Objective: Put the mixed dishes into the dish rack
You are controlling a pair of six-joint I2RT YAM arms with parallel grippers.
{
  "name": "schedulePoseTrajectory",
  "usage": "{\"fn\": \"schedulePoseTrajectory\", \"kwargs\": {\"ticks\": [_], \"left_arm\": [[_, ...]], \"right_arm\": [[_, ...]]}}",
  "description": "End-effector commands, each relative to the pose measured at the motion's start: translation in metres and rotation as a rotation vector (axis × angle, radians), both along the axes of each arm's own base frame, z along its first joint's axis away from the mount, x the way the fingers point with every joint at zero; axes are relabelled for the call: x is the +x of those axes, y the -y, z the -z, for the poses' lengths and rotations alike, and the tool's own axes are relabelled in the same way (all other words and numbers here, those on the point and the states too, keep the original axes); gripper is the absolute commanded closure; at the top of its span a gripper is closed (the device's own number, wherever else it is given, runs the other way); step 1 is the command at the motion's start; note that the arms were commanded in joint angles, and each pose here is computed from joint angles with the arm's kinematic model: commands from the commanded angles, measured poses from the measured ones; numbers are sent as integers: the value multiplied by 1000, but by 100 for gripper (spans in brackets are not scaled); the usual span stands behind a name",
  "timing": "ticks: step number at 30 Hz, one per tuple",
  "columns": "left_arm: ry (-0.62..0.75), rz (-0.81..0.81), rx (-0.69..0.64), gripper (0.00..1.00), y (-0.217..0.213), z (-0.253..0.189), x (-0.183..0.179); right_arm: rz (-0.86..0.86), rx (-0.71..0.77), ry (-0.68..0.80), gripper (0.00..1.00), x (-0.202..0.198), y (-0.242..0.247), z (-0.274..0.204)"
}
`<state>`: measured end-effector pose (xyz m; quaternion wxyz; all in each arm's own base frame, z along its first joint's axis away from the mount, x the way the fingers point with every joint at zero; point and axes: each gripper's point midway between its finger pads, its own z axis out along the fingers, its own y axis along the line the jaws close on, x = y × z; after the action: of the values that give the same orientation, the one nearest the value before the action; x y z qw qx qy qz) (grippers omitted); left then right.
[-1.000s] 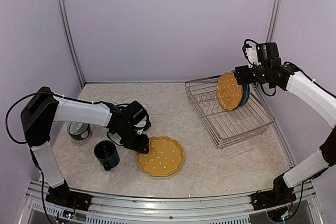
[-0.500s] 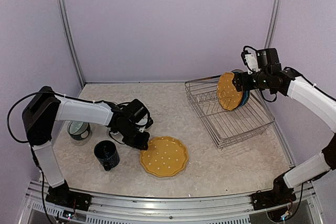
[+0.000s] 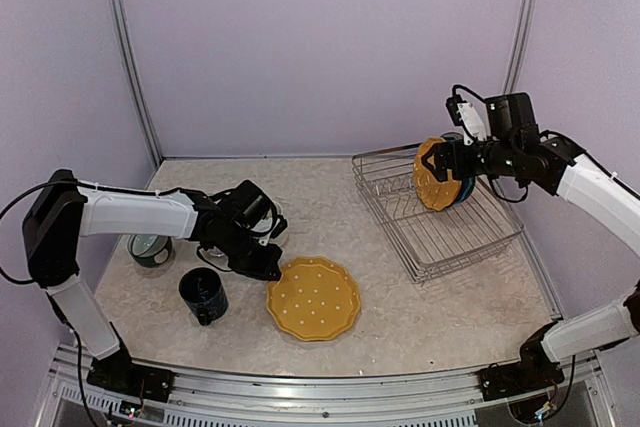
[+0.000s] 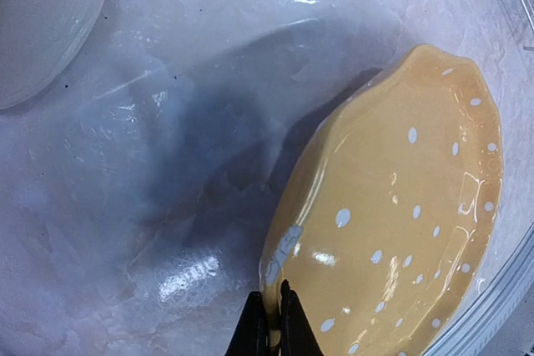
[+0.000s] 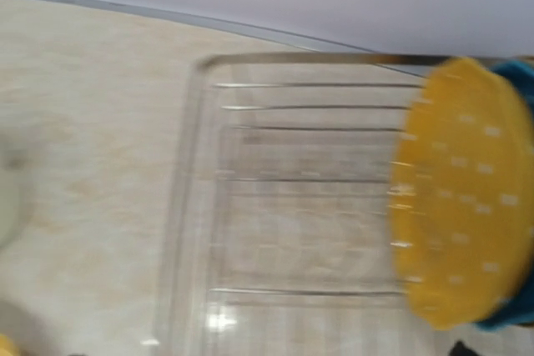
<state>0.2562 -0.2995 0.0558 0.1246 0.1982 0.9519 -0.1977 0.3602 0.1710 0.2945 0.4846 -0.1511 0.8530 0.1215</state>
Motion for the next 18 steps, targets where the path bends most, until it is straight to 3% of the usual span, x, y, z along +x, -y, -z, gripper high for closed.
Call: {"fn": "schedulePoseTrajectory", "kwargs": {"ticks": [1, 10, 18], "left_arm": [[9, -22, -150, 100, 11, -36, 1], [14, -118, -326, 100, 1, -74, 10], [95, -217, -381, 100, -20, -105, 21]], "right_arm": [[-142, 113, -62, 7, -31, -43, 4], [-323, 166, -226, 7, -74, -129, 65], [-370, 214, -367, 3, -92, -174, 108]]}}
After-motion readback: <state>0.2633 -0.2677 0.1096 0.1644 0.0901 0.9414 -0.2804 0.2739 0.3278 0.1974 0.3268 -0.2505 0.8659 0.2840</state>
